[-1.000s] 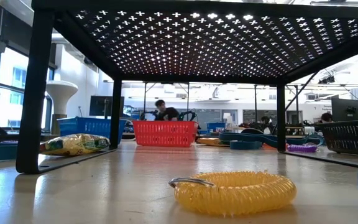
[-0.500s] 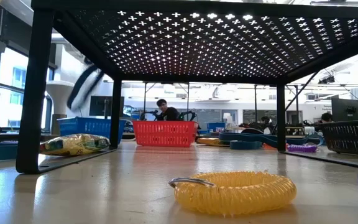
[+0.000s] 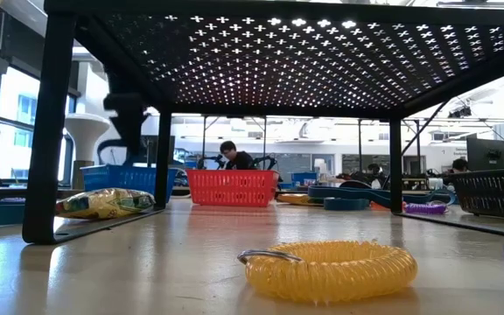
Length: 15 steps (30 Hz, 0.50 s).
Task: Pick & Place Office Desk Supplies
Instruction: Put the blue rubber band into the blue bin
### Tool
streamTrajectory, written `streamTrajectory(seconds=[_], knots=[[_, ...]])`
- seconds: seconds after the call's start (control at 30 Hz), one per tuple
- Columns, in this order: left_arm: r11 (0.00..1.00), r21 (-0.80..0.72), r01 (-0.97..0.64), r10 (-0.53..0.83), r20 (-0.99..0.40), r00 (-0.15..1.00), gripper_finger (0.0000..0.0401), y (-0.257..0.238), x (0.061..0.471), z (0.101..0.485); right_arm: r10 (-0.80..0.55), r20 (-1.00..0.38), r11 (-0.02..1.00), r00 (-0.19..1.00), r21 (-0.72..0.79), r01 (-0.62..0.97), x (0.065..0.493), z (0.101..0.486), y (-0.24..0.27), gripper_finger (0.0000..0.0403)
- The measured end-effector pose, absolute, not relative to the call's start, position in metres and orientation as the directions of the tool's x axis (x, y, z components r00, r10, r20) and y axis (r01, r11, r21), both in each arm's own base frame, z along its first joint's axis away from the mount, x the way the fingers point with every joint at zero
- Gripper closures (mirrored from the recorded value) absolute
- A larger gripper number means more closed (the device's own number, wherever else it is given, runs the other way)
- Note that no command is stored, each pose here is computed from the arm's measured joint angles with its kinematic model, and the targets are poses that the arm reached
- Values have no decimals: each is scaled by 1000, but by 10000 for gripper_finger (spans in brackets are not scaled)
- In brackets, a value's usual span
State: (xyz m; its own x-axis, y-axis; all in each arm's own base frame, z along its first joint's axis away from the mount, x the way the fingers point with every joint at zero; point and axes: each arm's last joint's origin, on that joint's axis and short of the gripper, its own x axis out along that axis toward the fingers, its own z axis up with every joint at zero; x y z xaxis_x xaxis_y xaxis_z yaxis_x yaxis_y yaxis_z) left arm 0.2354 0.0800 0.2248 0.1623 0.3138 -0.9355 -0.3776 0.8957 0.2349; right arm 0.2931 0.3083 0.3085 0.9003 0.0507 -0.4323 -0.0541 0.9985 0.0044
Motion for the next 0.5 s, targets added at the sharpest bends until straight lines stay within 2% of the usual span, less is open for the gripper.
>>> streamTrajectory(seconds=[0.2,0.5], knots=[[892,284,-353,339,-935,103,390,82,240,215,50,-432,999,900,4,-53,293,308,308,167],[891,345,-296,375,-926,52,346,68,238,214,49,-432,998,900,-3,-56,293,308,308,167]])
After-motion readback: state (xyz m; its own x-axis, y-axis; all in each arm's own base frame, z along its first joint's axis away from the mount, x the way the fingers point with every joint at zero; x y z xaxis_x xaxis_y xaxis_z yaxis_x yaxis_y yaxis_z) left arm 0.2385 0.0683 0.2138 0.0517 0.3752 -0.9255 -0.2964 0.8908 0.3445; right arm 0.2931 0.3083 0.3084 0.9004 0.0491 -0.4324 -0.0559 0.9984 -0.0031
